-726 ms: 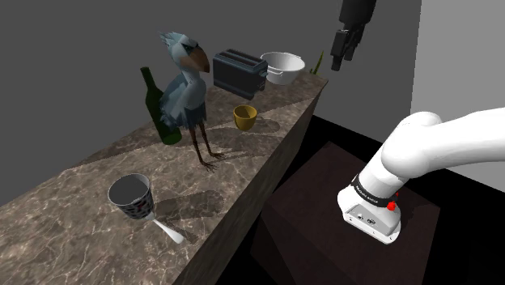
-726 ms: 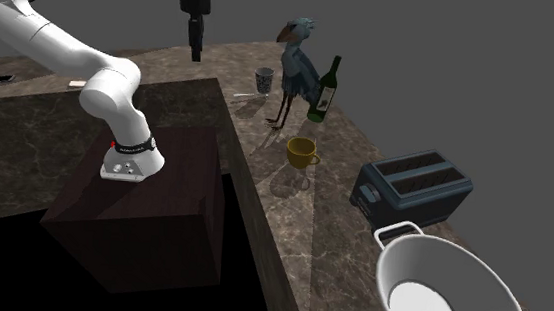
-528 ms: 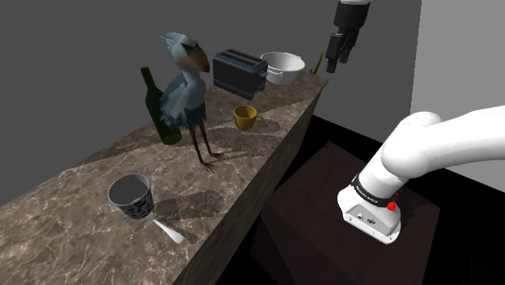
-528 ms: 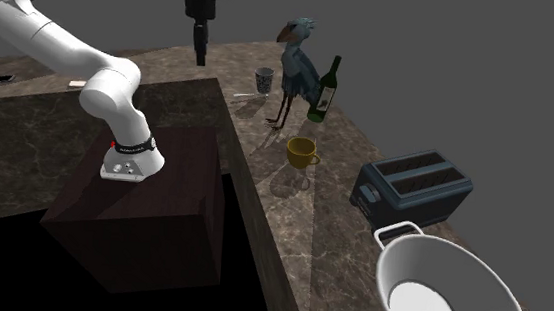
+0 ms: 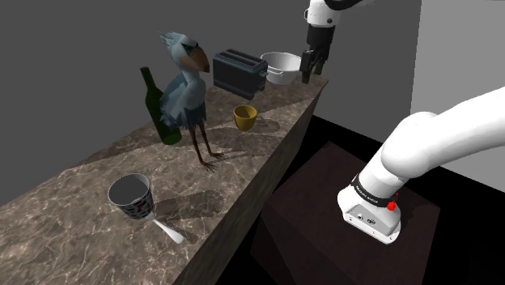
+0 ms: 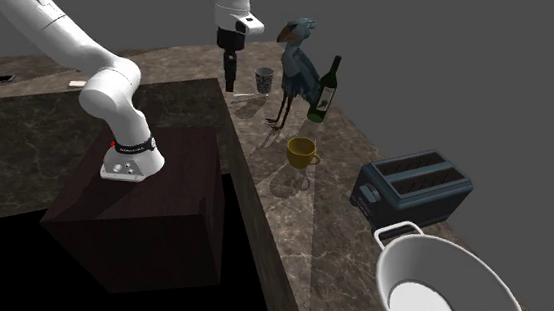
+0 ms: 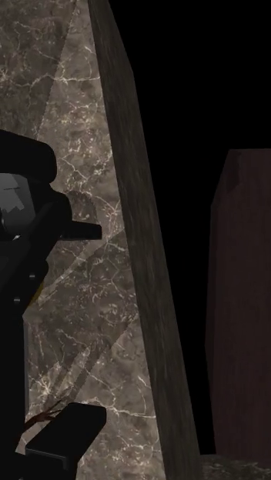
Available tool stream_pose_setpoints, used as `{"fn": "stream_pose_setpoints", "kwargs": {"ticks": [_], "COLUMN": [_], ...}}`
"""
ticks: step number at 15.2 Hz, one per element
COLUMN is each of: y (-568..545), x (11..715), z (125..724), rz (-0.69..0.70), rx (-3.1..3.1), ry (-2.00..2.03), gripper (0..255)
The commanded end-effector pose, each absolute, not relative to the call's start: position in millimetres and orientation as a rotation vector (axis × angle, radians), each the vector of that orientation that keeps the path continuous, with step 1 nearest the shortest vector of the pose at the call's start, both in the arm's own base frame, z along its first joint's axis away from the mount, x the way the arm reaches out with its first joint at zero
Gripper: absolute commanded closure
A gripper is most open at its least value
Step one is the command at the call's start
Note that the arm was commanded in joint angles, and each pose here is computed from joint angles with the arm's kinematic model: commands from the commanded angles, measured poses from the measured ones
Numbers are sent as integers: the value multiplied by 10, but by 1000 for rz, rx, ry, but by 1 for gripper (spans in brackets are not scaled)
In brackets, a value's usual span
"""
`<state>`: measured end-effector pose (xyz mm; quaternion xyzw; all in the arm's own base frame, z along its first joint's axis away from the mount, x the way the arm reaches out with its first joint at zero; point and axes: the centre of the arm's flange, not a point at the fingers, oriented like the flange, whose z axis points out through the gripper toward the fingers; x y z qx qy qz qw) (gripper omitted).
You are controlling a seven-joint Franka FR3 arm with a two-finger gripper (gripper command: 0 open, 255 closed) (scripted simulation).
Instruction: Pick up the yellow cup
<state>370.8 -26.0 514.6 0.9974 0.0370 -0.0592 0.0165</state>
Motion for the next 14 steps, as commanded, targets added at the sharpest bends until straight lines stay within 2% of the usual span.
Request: {"fn": "stream_pose_setpoints", "kwargs": {"ticks": [1, 14], "y": [-297, -504], "x": [3921, 5160], "z": [4964, 3756], "rz": [-186, -210], "rx": [3109, 3158], "ry": [116, 125], "gripper": [0, 0]}}
